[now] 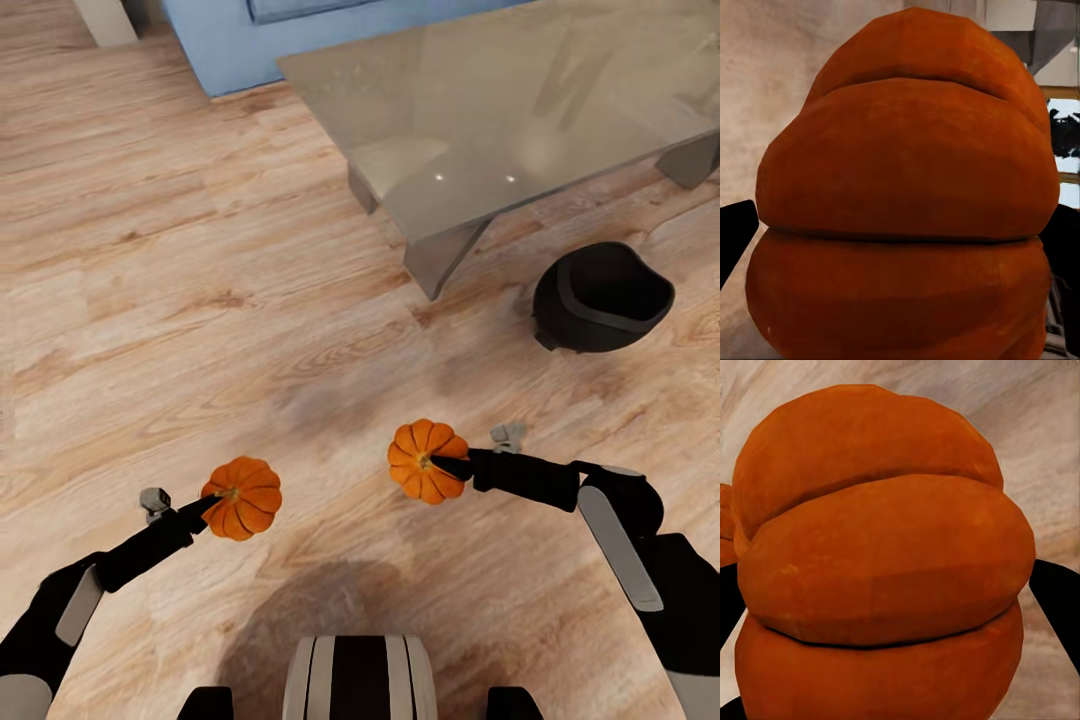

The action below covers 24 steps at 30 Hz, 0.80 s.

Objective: Place each of the two pumpkins and all three candles from the living room inside a cabinet in the living room (use any cabinet), then make sure every cabinet is closed, and position the cauldron so it is next to a table in the living room.

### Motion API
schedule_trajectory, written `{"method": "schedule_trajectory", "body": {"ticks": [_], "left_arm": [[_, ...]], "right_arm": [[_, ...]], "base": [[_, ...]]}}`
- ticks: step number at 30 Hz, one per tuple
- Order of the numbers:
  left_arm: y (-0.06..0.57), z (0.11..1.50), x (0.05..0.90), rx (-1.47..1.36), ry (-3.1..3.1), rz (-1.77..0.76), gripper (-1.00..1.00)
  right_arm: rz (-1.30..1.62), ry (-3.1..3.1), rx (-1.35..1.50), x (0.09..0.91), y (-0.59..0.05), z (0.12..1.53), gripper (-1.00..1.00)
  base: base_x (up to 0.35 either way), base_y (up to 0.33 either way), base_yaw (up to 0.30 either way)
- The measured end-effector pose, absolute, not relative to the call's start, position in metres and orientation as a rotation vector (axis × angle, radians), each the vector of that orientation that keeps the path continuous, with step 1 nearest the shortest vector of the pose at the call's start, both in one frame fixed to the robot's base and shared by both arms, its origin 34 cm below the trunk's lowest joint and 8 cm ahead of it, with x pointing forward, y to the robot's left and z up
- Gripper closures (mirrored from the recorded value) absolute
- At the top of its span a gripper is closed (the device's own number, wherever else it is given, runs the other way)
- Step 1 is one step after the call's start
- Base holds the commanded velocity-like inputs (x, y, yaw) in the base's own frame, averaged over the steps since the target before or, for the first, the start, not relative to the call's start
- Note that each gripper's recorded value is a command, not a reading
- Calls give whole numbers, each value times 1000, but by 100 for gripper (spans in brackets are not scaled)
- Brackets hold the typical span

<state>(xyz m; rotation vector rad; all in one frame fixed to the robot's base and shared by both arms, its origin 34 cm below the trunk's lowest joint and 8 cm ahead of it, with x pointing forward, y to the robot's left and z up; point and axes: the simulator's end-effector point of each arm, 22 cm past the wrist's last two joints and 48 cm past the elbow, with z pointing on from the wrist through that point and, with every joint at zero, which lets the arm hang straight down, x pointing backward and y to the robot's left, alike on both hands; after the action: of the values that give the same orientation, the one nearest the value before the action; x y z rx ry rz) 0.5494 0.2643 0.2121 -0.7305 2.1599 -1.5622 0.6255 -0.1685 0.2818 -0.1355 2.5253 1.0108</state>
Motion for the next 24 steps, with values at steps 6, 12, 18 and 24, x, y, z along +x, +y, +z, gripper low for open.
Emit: {"method": "schedule_trajectory", "body": {"ticks": [6,12,18,24], "left_arm": [[248,217,539,-729,2175,-1569,100],[236,220,527,-745,2188,-1554,100],[234,227,525,-718,2196,-1504,100],[238,228,530,-714,2219,-1434,100]], "right_arm": [[1001,2503,-157,629,-166,298,100],[988,2475,-172,634,-167,317,100],[973,2452,-180,639,-171,335,100],[957,2436,-182,641,-175,347,100]], "base": [[0,0,0],[0,0,0],[0,0,7],[0,0,1]]}}
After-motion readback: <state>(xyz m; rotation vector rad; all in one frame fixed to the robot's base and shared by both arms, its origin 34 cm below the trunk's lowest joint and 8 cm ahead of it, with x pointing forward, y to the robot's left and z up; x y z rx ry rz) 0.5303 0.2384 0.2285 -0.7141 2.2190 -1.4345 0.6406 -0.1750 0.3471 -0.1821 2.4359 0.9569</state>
